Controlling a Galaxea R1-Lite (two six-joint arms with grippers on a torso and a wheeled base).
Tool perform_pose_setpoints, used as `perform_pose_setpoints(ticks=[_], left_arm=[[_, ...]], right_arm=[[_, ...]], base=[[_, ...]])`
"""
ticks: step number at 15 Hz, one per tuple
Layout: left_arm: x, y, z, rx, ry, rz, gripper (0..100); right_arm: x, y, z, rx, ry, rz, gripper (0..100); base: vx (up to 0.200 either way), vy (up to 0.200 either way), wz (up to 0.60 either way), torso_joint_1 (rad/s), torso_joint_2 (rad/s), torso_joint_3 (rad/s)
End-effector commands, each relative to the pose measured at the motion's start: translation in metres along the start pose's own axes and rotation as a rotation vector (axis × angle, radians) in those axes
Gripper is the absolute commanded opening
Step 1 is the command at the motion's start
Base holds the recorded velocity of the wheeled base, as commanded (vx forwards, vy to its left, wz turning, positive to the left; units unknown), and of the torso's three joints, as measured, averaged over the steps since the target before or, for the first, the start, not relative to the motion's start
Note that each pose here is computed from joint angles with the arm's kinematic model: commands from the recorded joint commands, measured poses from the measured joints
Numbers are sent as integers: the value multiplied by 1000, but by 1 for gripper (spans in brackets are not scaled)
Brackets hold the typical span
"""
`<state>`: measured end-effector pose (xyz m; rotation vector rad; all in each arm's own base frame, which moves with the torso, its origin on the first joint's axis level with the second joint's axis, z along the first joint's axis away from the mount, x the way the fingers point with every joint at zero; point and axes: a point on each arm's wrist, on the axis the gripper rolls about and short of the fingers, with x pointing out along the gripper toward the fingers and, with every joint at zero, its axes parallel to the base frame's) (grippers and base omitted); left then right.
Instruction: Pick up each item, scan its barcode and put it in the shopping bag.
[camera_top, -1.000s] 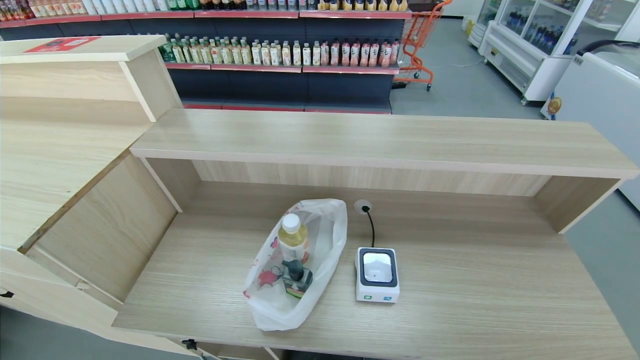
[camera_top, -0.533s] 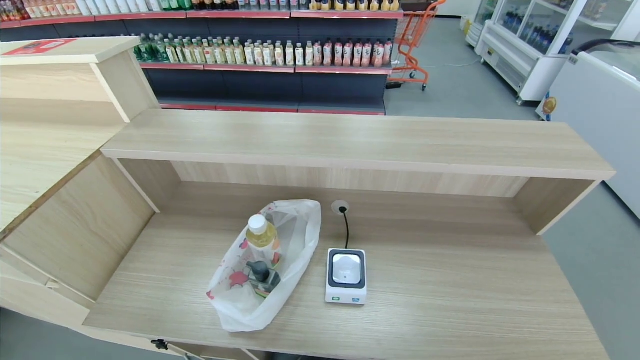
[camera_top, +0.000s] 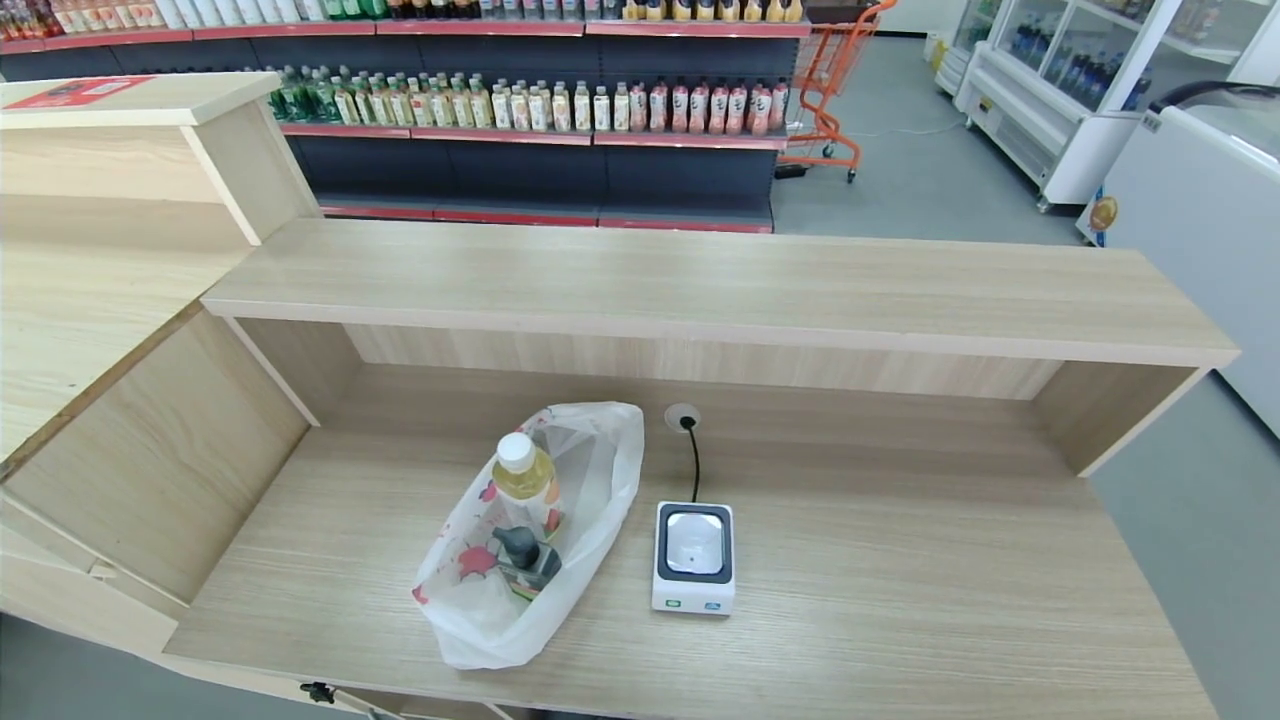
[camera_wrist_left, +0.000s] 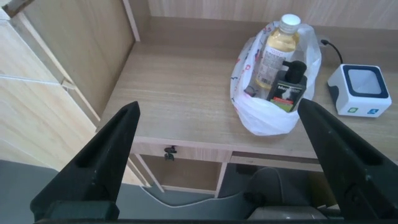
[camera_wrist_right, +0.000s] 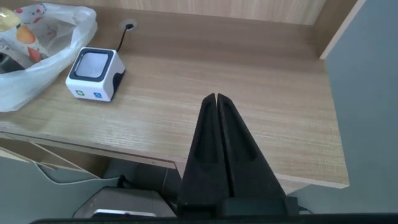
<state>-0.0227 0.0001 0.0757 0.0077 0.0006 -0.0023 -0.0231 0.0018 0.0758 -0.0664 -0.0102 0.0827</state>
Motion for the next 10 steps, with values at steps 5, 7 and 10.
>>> perform_pose_setpoints(ticks=[5, 7, 10], left_arm=[[0, 0, 0, 0, -1, 1, 100], [0, 0, 0, 0, -1, 1, 100], [0, 0, 0, 0, -1, 1, 100]], right_arm=[[0, 0, 0, 0, 3, 2, 0], [0, 0, 0, -1, 3, 2, 0], [0, 0, 0, -1, 3, 2, 0]], base=[[0, 0, 0, 0, 0, 0], [0, 0, 0, 0, 0, 0], [0, 0, 0, 0, 0, 0]])
